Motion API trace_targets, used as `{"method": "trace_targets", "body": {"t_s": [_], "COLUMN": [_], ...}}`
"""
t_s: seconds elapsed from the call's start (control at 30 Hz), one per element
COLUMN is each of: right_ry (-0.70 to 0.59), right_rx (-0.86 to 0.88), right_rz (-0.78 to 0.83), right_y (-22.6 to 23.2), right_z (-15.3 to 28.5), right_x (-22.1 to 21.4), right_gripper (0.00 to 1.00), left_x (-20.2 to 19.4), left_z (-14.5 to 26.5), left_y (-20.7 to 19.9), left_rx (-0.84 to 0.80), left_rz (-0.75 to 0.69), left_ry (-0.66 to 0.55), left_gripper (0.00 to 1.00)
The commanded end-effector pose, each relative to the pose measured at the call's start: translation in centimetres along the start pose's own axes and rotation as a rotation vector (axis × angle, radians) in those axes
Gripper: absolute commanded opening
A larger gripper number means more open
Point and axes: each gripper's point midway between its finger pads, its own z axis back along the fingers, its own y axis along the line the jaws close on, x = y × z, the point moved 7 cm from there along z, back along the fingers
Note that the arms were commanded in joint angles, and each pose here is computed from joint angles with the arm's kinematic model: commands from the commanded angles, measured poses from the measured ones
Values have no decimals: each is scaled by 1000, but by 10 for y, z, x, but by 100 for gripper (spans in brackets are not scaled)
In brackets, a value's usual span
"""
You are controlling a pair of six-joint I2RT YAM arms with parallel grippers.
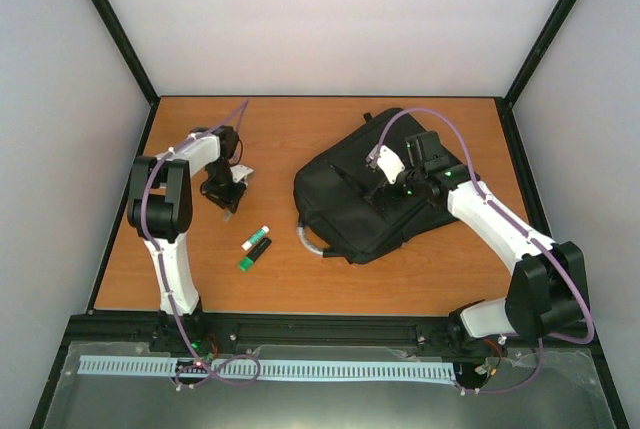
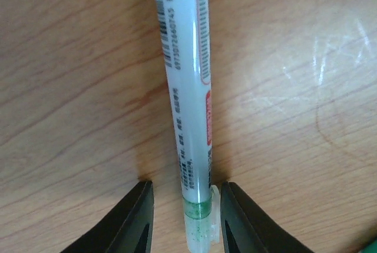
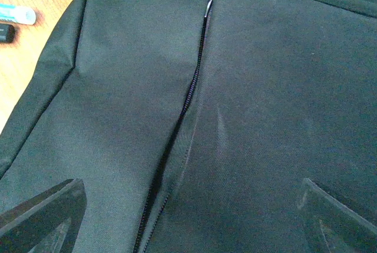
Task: Pack the student bag
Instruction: Pick up the stationery from the center of the board, then place the stationery in the student bag.
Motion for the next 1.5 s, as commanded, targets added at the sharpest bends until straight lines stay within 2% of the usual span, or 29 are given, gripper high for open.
{"method": "trace_targets", "body": {"t_s": [0.0,0.2,0.3,0.37,0.5,0.67,0.77,0.93,1.03,1.27,1.47], "right_ry": [-33,-39,-40,-36,-36,16,33,48,57,48,54], "right_rx": [1,10,6,1,7,-127,-196,-196,-171,-133,-109], "right_rz": [-9,-18,-19,-19,51,78,86,90,101,88,92], "right_y": [0,-1,-1,-2,1,-16,-26,-32,-29,-23,-17], "right_z": [5,4,4,5,11,10,9,3,-3,-8,-15], "right_x": [2,4,5,4,7,6,9,13,12,15,16], "right_gripper": [100,100,100,100,100,100,94,91,92,91,88], "left_x": [-7,-12,-10,-8,-3,0,-1,1,3,7,13], "left_z": [-4,-17,-19,-17,4,51,78,110,124,142,124], "left_y": [2,-4,-6,-6,-4,-7,-16,-33,-54,-123,-151], "left_rx": [62,13,-12,-15,3,-10,-78,-205,-270,-391,-468], "left_rz": [-50,-12,2,4,0,5,4,9,-57,-242,-290], "left_ry": [-4,10,6,-2,-40,-143,-205,-270,-309,-346,-285], "left_gripper": [34,25,16,10,6,4,5,5,5,6,6]}}
